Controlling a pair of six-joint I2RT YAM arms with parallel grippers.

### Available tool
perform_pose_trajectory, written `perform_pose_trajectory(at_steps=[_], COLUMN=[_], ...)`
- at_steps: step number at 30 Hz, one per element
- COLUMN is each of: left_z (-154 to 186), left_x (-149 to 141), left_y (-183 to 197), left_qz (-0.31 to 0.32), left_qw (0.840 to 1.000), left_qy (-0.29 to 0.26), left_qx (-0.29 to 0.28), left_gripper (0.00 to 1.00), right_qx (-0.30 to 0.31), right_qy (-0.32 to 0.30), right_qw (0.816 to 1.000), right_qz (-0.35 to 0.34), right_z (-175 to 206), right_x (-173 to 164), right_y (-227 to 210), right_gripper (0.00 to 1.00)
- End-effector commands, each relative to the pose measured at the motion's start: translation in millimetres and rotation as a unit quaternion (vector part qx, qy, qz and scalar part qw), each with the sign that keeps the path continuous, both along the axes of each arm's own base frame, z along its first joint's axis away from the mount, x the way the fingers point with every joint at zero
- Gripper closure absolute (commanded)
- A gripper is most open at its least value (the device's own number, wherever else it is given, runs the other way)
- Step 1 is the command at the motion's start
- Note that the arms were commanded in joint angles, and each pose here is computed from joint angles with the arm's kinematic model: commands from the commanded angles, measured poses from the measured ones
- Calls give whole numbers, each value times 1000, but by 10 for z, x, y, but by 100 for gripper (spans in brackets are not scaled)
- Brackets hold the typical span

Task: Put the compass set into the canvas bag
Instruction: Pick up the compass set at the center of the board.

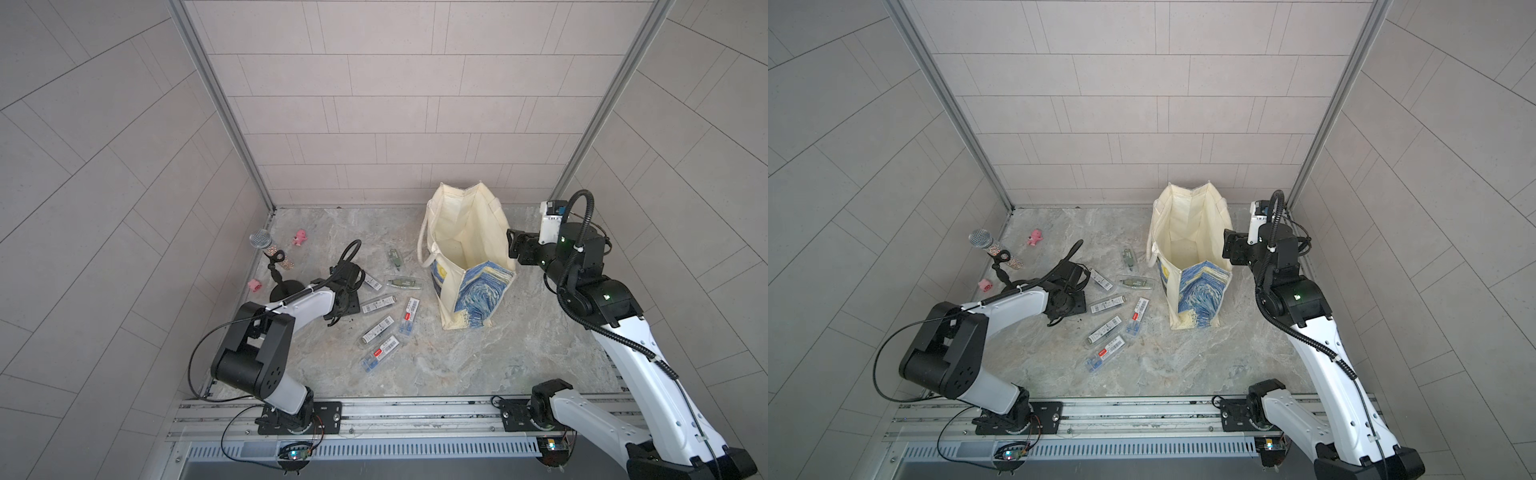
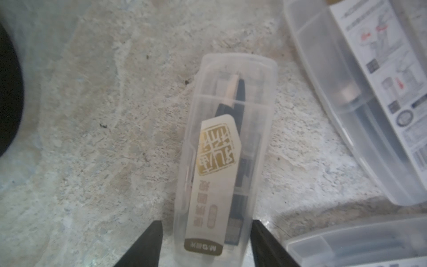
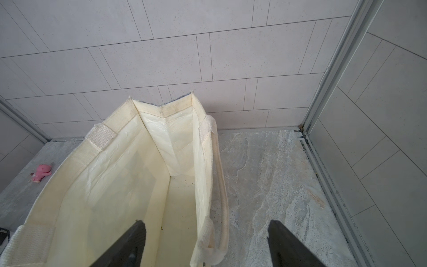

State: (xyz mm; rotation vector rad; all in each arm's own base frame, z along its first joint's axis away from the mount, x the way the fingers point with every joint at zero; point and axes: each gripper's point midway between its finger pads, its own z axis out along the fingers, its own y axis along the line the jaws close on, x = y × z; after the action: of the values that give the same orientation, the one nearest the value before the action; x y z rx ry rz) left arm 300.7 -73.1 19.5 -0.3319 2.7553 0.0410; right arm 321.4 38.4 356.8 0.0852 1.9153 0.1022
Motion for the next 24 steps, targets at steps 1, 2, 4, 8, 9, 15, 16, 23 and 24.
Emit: perform_pose_trajectory(at_steps=[1, 2, 4, 8, 9, 15, 16, 23, 24], left_z=[-37, -36, -26, 43, 65, 282, 315, 395, 423], left_x=[-4, -7, -7, -3, -2, 36, 47, 7, 7], left_y=[27, 31, 35, 32, 30, -10, -35, -149, -184], left_qz=[7, 9, 13, 15, 15, 14, 7, -15, -25], left_qw=[1000, 1000, 1000, 1000, 1000, 997, 996, 990, 988], left_qy=[-1, -2, -7, -19, -23, -72, -82, -118, -124], left_qx=[11, 11, 9, 3, 1, -24, -32, -74, -84], left_gripper=[41, 44, 48, 57, 59, 70, 72, 84, 88], right_qx=[-3, -4, -4, -4, -3, 7, 5, 0, -1], right_qy=[-9, -8, -8, -9, -8, -2, -1, 0, -1], right_qw=[1000, 1000, 1000, 1000, 1000, 998, 998, 997, 997], right_qz=[9, 11, 12, 21, 24, 60, 62, 74, 74], right_z=[88, 80, 89, 114, 116, 94, 85, 135, 145], right_x=[-15, -10, -4, -2, -3, -4, 3, 17, 17], right_y=[41, 51, 64, 110, 128, 320, 339, 450, 462], right_gripper=[15, 15, 15, 15, 15, 15, 15, 15, 15])
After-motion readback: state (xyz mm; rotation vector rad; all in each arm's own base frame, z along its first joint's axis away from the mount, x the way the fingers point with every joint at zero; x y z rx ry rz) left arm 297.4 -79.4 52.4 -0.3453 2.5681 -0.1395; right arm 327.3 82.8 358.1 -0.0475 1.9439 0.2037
